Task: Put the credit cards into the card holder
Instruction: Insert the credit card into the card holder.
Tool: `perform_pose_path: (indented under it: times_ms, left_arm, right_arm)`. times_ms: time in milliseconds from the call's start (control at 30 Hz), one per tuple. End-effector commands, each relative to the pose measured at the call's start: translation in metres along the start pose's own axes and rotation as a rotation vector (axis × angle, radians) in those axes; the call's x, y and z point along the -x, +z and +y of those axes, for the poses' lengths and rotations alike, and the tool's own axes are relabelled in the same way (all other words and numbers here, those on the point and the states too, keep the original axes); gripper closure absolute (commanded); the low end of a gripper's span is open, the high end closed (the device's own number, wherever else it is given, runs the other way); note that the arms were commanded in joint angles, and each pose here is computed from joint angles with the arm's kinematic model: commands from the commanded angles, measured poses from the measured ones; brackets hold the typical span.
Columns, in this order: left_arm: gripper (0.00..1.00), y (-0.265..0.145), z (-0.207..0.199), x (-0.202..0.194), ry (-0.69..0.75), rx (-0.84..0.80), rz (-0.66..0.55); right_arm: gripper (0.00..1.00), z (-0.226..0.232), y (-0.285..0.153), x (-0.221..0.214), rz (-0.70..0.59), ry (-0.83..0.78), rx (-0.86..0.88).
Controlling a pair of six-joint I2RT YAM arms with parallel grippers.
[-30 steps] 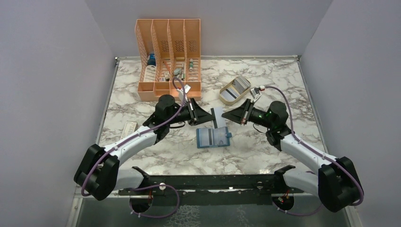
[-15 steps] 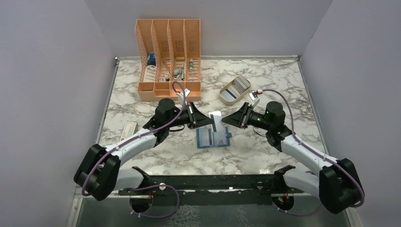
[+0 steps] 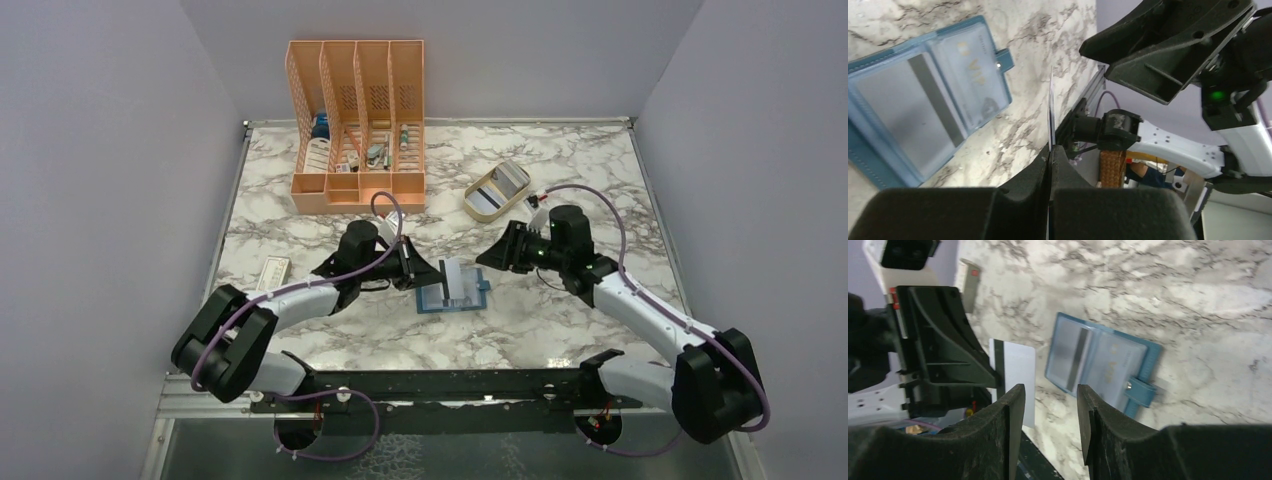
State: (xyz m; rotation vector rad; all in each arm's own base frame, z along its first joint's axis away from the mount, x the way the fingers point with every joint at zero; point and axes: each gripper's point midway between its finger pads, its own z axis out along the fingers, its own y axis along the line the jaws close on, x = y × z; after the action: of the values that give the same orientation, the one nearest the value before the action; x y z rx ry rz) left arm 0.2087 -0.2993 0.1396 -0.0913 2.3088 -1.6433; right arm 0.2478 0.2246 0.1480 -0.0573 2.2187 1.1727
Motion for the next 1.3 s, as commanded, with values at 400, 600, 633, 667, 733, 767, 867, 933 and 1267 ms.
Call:
perform_pose_path:
  times_ms: [400, 600, 633, 667, 733, 767, 867, 933, 1267]
  left_arm:
    - [1.0, 0.015, 0.058, -0.005, 0.085, 0.225, 0.14]
    - [1.0, 0.02, 0.064, -0.006, 0.075, 0.234, 0.167]
    - [1.0, 0.021, 0.066, -0.007, 0.071, 0.238, 0.173]
    - [1.0, 0.022, 0.067, -0.008, 0.068, 0.24, 0.18]
    - [1.0, 0.022, 0.071, -0.01, 0.062, 0.25, 0.199]
    - [1.0, 0.023, 0.073, -0.011, 0.06, 0.254, 0.208]
    - [1.0, 0.024, 0.078, -0.013, 0.056, 0.263, 0.22]
    - [1.0, 0.025, 0.079, -0.013, 0.054, 0.264, 0.225]
    - [1.0, 0.03, 0.085, -0.011, 0.053, 0.28, 0.239]
  right_arm:
    - [0.57, -0.071, 0.032, -0.026, 0.208, -0.109, -0.252]
    - [0.57, -0.079, 0.049, -0.036, 0.277, -0.157, -0.312]
    - [0.57, -0.081, 0.051, -0.038, 0.287, -0.163, -0.328]
    - [0.57, -0.084, 0.051, -0.039, 0.292, -0.169, -0.348]
    - [0.57, -0.09, 0.051, -0.041, 0.297, -0.182, -0.385]
    - [0.58, -0.094, 0.05, -0.042, 0.297, -0.186, -0.404]
    - [0.59, -0.103, 0.052, -0.05, 0.316, -0.188, -0.426]
    - [0.61, -0.107, 0.054, -0.056, 0.337, -0.19, -0.434]
    - [0.73, -0.111, 0.053, -0.074, 0.378, -0.18, -0.45]
